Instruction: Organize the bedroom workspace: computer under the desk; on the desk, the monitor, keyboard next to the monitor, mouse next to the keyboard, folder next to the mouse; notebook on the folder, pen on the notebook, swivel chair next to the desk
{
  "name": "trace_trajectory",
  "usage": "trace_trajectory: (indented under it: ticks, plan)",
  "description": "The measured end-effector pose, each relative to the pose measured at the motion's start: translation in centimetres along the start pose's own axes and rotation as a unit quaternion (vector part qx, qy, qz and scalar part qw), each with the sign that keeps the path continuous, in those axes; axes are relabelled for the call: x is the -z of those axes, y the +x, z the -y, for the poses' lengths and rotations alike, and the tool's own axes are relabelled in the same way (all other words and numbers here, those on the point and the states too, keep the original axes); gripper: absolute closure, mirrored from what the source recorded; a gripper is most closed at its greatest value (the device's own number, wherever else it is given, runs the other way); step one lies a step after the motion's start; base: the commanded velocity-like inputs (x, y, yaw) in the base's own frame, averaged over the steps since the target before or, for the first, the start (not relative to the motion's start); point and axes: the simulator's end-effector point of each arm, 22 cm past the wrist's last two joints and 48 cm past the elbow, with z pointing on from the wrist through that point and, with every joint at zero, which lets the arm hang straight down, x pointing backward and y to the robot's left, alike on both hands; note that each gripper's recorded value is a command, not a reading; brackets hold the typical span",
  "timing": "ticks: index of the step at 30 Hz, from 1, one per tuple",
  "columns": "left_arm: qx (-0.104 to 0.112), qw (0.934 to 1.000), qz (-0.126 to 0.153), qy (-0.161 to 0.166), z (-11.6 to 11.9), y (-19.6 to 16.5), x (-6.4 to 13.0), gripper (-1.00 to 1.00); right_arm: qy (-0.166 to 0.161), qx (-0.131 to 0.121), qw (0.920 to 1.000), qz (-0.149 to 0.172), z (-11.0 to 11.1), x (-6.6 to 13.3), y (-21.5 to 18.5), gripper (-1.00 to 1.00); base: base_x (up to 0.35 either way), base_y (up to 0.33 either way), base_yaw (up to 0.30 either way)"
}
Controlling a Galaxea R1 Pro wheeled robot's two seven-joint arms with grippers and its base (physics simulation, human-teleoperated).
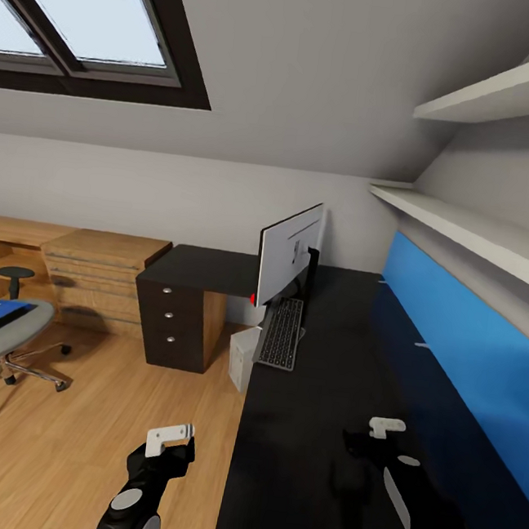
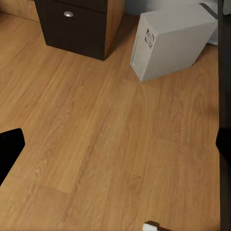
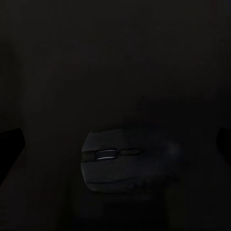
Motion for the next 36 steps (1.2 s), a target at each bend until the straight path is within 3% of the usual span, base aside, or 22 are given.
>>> trace_trajectory:
  ticks: [36]
  plan:
    - [0.0,1.0,0.0,0.001,-0.1,2.0,-1.7,-1.0,0.014,-0.004,0.9999,-0.001,0.8,-1.8,2.0,-1.0,0.0,0.0,0.0]
